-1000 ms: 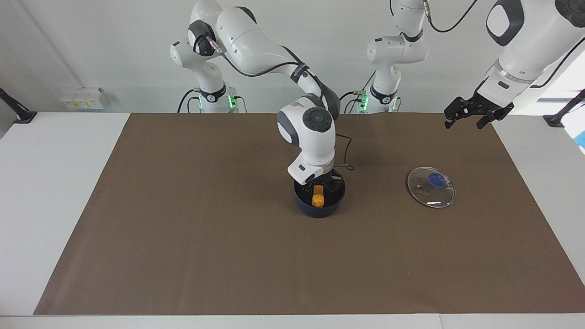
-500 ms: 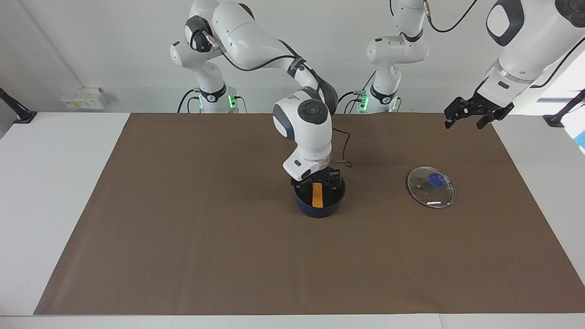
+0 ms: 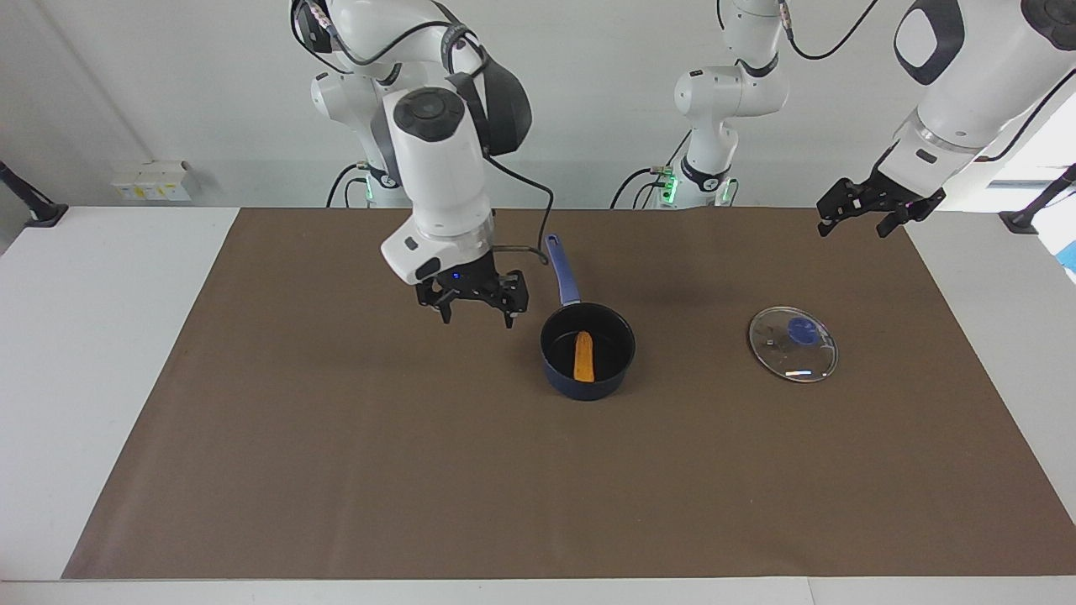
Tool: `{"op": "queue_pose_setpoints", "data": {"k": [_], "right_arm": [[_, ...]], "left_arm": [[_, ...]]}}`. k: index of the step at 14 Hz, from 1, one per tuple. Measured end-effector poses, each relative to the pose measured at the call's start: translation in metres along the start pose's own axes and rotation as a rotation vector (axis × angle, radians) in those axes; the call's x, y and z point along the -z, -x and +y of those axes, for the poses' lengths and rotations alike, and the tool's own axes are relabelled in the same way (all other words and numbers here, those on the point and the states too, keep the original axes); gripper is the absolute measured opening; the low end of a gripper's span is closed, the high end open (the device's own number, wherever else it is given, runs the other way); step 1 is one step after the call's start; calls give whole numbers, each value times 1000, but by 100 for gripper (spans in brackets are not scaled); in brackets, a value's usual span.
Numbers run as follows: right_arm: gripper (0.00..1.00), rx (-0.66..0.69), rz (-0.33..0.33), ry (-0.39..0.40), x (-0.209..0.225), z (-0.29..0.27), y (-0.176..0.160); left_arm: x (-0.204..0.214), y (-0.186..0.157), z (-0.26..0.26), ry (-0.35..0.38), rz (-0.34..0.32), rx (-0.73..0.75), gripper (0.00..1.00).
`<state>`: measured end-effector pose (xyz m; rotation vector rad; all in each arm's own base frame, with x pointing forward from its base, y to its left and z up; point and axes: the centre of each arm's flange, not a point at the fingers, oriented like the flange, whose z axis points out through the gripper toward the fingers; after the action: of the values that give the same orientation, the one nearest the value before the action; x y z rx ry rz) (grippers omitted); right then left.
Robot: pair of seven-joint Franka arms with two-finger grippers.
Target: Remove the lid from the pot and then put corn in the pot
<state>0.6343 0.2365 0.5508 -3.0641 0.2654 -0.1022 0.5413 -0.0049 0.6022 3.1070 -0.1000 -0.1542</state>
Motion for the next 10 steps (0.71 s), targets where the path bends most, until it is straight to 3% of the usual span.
{"op": "queue_pose_setpoints", "data": {"k": [10], "right_arm": [[100, -54, 40, -6, 150, 122, 33]], "left_arm": [[0, 0, 0, 0, 0, 0, 100]]}}
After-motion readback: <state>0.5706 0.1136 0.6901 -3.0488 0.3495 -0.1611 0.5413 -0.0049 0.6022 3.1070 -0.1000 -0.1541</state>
